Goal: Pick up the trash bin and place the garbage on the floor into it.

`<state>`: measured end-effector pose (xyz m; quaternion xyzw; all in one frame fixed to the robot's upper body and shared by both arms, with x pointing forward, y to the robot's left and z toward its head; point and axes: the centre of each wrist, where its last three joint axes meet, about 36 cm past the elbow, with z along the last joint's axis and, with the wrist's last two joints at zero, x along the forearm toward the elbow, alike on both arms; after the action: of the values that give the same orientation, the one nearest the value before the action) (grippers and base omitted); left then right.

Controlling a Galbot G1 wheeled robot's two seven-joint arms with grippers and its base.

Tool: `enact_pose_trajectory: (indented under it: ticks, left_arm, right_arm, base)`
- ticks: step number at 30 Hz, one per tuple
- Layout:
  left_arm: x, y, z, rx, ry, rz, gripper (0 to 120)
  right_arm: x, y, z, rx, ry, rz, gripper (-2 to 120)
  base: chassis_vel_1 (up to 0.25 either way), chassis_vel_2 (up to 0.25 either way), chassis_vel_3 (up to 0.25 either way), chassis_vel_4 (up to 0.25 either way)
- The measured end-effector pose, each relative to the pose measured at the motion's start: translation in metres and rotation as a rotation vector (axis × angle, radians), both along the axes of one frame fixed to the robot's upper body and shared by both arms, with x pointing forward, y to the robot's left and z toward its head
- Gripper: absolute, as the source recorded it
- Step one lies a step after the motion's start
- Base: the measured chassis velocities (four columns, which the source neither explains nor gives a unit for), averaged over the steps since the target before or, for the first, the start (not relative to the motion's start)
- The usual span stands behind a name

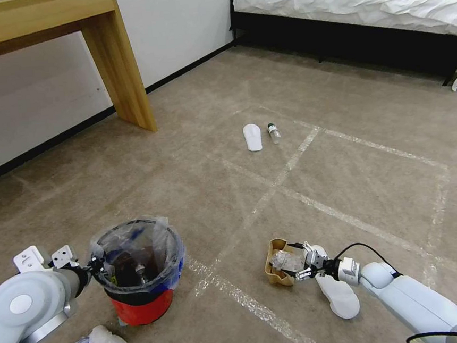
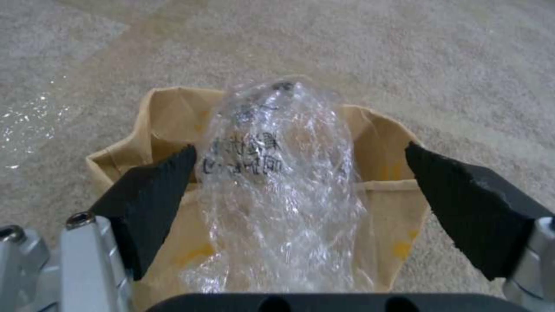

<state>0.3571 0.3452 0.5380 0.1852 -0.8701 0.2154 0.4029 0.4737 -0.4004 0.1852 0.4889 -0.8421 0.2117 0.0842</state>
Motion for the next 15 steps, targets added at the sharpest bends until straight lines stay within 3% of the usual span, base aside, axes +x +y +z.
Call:
enact_pose_trajectory:
  ticks: [7,15]
  left_arm:
    - [0.0001,0.0001,0.0001,0.002,0.0,-0.001,4]
    - [0.0013,-0.0035,-0.0027,0.002,0.004,-0.01,4]
  right_arm:
    - [0.0006,0.0053,-0.0037,0.007,0.005,0.002,87]
    - [0.0016,0.0097,-0.0044,0.015,0.003,0.007,58]
  base:
    - [0.0,0.0,0.0,0.0]
    - [0.0,0.0,0.0,0.0]
